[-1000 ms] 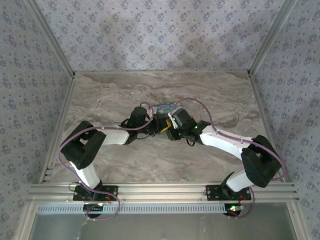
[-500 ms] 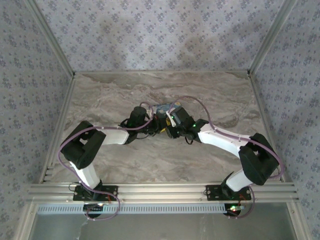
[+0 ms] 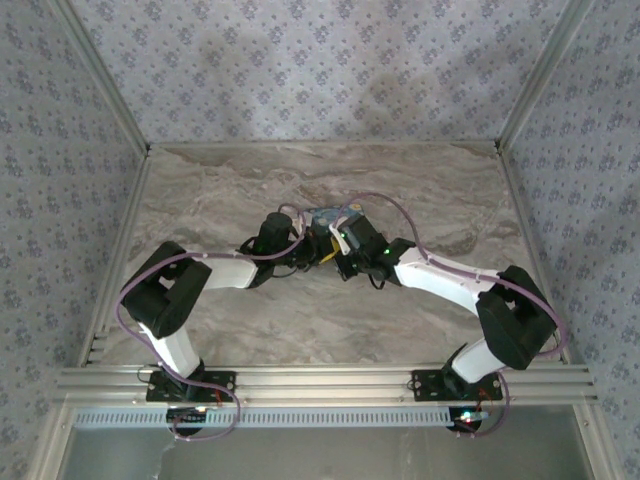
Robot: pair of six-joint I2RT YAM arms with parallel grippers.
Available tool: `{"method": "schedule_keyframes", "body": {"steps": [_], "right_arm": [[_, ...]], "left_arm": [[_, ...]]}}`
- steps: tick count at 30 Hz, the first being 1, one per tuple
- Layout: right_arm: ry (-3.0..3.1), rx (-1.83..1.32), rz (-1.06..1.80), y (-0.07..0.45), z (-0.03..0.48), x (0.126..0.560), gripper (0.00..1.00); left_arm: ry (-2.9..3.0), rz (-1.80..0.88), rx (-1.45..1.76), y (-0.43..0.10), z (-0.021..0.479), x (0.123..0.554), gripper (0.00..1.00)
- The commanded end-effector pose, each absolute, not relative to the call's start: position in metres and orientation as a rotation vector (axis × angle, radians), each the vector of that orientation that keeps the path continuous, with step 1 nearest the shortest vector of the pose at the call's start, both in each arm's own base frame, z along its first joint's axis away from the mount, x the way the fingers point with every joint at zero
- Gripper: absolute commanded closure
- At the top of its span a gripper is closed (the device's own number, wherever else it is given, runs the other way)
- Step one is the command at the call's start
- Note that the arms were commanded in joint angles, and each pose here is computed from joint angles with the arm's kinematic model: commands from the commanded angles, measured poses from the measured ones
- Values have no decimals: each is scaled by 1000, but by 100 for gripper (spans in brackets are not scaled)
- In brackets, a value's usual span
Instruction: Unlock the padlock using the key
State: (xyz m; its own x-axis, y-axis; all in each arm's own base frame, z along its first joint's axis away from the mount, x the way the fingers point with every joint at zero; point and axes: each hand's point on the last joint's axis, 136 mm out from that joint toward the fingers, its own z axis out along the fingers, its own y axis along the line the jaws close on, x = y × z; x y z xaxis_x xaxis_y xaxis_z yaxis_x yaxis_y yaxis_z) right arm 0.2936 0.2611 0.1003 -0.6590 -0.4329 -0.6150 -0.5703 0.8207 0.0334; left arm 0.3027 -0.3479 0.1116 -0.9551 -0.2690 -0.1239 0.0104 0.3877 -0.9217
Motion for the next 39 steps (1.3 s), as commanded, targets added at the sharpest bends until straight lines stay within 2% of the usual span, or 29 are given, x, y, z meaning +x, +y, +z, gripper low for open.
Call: {"method": "schedule_keyframes", "body": {"steps": [1, 9, 10, 11, 12, 13, 23, 30, 33, 35, 38, 39], "right_arm": [[2391, -721, 286, 261, 101, 299, 100], [2397, -718, 332, 263, 100, 296, 100], [2403, -714, 324, 262, 99, 296, 94], [2410, -704, 315, 260, 98, 296, 78], [2408, -698, 318, 260, 98, 295, 68], [2401, -686, 328, 259, 99, 295, 62], [2382, -650, 358, 252, 108, 293, 50], [2386, -671, 349, 255, 104, 296, 58], [2389, -678, 343, 256, 102, 297, 66], [2392, -680, 346, 256, 101, 298, 75], [2392, -685, 354, 257, 100, 296, 97], [2390, -685, 359, 256, 100, 296, 100]], "left_arm": [[2304, -1679, -146, -358, 141, 306, 100], [2321, -1665, -152, -354, 135, 303, 100], [2326, -1657, -153, -353, 133, 303, 100], [2329, -1653, -155, -353, 132, 302, 100], [2328, -1652, -159, -352, 131, 302, 100], [2328, -1654, -161, -352, 131, 302, 100], [2317, -1662, -156, -352, 134, 303, 100], [2311, -1670, -156, -352, 136, 303, 100], [2304, -1672, -154, -353, 139, 304, 100], [2304, -1675, -155, -353, 139, 304, 100], [2299, -1675, -154, -352, 140, 304, 100], [2300, -1675, -155, -352, 140, 304, 100]]}}
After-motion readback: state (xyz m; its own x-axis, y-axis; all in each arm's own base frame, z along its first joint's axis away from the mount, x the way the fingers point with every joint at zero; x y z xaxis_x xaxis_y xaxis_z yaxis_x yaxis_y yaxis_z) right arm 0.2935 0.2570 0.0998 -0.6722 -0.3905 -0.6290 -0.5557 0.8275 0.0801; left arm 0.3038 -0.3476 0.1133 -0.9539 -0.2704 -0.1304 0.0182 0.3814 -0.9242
